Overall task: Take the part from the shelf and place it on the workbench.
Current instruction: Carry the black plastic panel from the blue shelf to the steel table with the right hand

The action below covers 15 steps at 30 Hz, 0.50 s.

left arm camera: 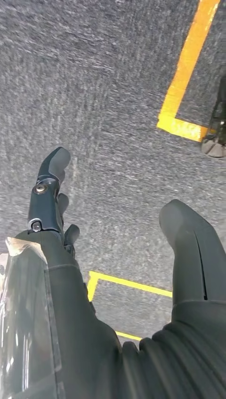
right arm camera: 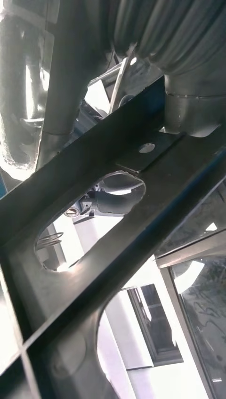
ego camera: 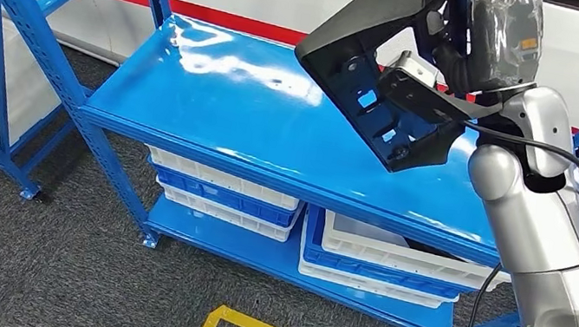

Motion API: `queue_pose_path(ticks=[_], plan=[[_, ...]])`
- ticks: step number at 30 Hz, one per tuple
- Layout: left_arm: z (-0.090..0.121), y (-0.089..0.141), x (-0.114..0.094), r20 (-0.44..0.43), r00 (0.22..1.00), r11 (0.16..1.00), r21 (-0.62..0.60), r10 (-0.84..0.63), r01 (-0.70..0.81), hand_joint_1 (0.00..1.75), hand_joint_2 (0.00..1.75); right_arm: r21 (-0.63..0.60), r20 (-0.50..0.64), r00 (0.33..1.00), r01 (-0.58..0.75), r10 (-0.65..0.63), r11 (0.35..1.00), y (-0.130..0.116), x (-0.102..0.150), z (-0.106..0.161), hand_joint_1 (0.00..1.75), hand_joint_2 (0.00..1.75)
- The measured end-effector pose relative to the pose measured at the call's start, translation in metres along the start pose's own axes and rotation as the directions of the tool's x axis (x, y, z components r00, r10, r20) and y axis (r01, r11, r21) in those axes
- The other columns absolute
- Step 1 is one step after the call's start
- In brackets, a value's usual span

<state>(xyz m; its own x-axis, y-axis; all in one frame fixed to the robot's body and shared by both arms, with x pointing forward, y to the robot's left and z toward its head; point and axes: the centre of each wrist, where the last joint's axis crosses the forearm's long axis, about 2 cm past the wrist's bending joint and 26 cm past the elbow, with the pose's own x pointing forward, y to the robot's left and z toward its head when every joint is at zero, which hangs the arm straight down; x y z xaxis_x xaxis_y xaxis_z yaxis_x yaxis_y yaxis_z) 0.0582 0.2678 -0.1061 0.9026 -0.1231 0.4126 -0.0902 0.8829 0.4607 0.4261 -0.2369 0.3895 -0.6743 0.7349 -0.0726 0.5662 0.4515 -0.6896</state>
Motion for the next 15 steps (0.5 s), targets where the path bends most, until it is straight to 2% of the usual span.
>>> queue_pose_path(ticks=[15], plan=[[-0.002, 0.001, 0.004, -0.005, 1.000, 0.999, -0.023, 0.023, -0.023, 0.00, 1.75, 0.008, -0.032, 0.999, -0.002, 0.002, 1.000, 0.004, -0.005, 0.010, 1.75, 1.75]])
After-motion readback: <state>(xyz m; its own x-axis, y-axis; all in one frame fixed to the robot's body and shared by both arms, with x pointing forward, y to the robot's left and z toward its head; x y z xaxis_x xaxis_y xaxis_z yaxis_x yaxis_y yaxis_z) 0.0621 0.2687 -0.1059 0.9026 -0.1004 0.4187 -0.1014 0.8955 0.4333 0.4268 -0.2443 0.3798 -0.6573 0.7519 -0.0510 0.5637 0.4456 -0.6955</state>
